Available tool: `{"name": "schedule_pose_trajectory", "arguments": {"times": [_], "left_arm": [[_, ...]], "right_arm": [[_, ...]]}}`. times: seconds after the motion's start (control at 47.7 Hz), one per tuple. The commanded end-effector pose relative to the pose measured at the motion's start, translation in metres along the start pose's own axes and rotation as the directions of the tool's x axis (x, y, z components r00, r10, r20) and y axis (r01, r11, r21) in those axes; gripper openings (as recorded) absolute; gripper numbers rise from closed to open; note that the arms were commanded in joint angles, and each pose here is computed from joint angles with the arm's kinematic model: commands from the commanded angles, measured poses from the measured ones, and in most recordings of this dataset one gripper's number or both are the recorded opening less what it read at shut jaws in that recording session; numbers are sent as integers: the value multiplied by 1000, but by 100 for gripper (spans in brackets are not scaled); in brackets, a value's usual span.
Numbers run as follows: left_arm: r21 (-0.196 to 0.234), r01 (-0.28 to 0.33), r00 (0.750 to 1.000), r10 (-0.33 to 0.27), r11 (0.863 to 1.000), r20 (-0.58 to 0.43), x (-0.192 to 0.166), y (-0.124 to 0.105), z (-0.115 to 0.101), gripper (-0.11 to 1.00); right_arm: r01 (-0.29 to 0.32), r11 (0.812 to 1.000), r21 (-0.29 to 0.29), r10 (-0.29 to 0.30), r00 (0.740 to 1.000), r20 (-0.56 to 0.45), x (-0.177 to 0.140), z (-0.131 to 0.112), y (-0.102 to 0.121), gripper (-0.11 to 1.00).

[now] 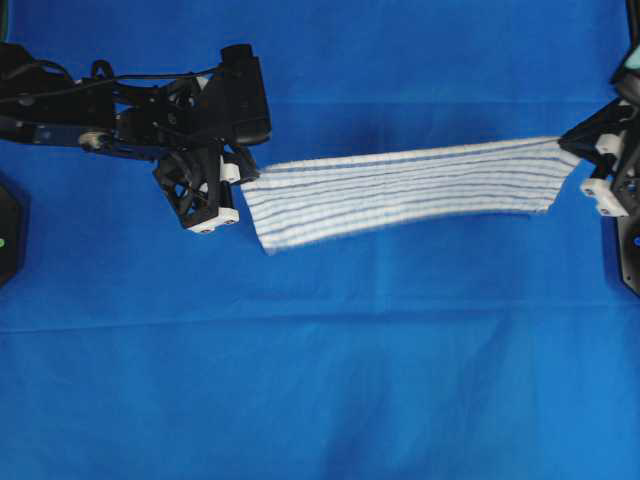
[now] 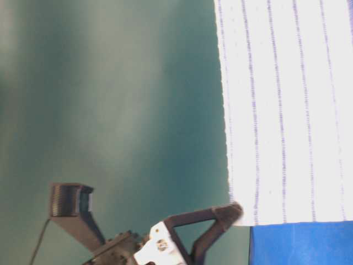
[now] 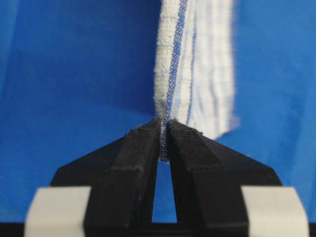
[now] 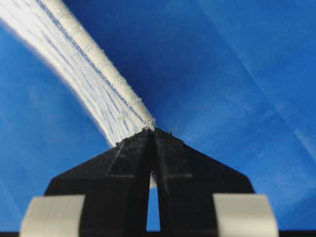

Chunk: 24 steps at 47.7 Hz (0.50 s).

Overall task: Fold the blue towel.
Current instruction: 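Lift the strip and swing the right end up, rotating it vertical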

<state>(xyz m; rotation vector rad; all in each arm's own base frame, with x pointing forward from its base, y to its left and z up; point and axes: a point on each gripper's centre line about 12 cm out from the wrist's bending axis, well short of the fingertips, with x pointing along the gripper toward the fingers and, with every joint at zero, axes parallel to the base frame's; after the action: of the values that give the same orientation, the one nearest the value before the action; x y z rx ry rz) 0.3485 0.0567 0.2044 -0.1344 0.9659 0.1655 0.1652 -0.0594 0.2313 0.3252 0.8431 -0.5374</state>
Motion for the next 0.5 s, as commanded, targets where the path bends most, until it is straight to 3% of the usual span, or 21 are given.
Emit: {"name": "schedule_pose_trajectory", "arguments": {"times": [0.0,0.189,0.483], "left_arm": [[-1,8,998,-8,1000,58,-13,-3,13,4],[2,43,995,-43,999,94,-12,-23,24,4],[102,131,974,-147,986,170,-5,-83,59,4]], "right_arm": [[-6,1000,-3,6,1000,17,-3,8,2,2],[12,1000,-12,-12,999,30,6,17,3,2],[105,994,11,-106,987,122,13,63,-14,2]]}}
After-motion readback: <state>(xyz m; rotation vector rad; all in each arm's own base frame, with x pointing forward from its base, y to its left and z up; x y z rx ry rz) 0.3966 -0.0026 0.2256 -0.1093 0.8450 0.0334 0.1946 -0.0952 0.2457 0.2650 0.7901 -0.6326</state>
